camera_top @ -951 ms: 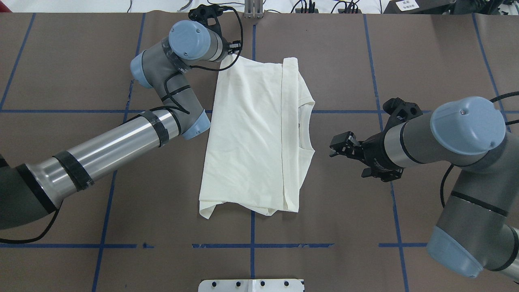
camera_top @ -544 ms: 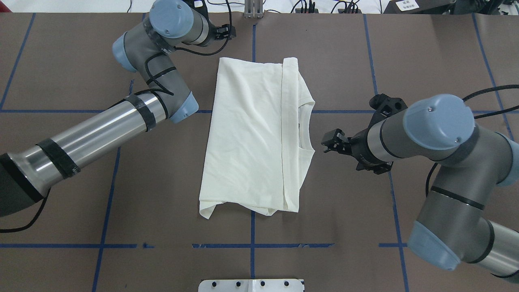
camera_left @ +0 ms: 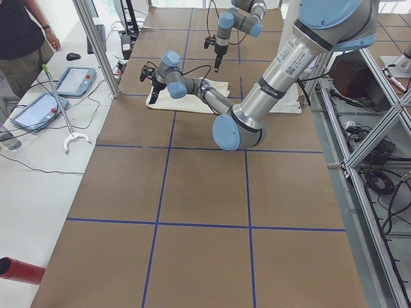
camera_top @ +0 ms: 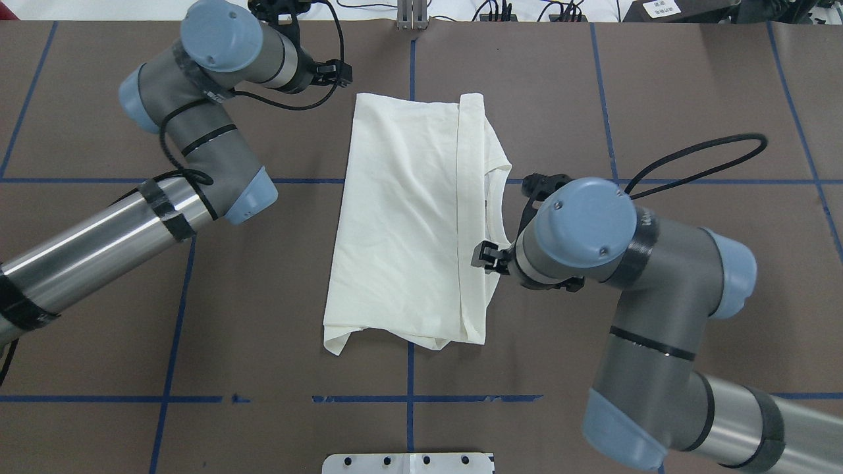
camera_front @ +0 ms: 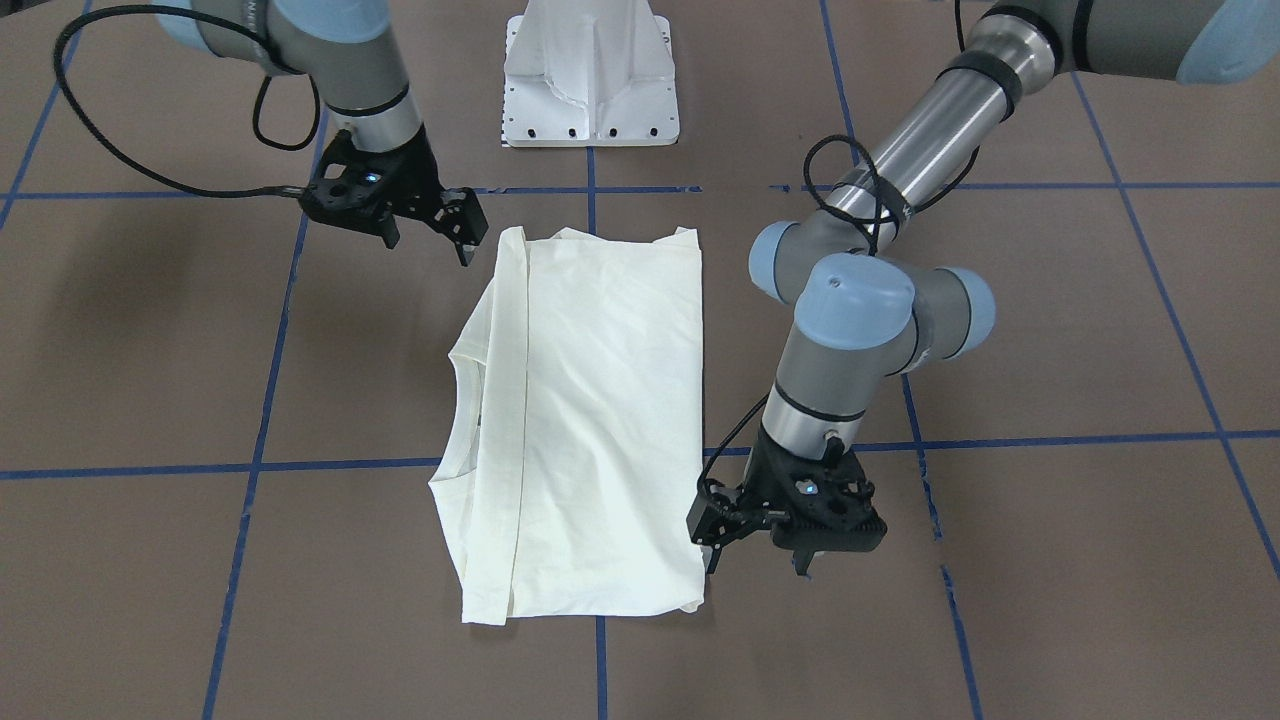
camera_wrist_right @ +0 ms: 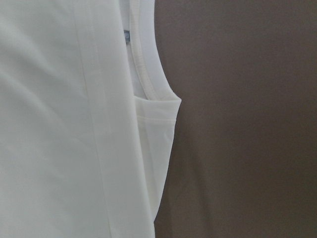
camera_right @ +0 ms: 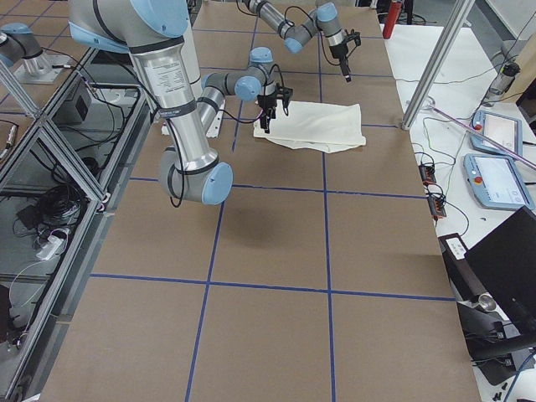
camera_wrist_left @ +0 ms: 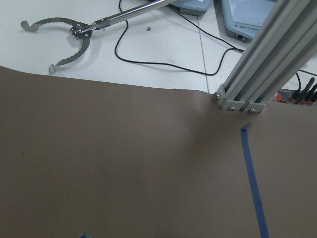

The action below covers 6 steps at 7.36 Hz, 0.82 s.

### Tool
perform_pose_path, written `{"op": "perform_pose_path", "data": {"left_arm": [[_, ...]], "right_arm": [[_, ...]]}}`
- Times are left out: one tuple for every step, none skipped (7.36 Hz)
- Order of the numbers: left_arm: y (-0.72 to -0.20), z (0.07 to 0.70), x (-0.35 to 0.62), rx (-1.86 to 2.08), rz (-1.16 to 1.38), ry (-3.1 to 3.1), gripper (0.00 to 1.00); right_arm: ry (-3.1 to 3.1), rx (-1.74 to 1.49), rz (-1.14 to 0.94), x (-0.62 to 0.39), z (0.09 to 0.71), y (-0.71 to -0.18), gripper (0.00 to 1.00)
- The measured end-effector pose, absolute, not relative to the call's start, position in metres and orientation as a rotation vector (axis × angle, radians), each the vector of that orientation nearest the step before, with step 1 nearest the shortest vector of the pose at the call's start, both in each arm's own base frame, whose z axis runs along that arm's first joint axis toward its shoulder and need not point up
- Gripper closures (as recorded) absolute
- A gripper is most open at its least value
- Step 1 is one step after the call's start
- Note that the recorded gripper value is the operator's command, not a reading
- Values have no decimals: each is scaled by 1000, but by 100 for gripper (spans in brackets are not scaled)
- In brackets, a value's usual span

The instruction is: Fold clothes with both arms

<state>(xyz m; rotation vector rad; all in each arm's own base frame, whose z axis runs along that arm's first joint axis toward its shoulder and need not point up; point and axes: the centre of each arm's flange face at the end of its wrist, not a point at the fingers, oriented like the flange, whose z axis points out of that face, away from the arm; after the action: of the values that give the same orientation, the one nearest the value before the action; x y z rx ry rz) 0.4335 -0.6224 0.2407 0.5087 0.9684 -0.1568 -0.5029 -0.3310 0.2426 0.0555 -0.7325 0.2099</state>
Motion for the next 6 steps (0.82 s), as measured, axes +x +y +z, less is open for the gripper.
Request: {"op": "perform_pose_path", "data": {"left_arm": [[-607, 232, 427, 506, -144, 977, 0], [-599, 230, 426, 502, -136, 980, 0], [-595, 232, 425, 498, -134, 979, 0], [-594, 234, 426, 496, -132, 979, 0], [-593, 234, 427, 495, -130, 980, 0], [-592, 235, 427, 495, -129, 982, 0]], "right_arm": [[-715, 81, 138, -525, 243, -309, 0], [-698, 116, 64, -544, 243, -290, 0], [-673, 144, 2, -564, 246, -281, 0], [-644, 155, -37, -585, 249, -280, 0], [-613, 157, -67, -602, 252, -282, 0], [-578, 151, -84, -609, 255, -283, 0]]}}
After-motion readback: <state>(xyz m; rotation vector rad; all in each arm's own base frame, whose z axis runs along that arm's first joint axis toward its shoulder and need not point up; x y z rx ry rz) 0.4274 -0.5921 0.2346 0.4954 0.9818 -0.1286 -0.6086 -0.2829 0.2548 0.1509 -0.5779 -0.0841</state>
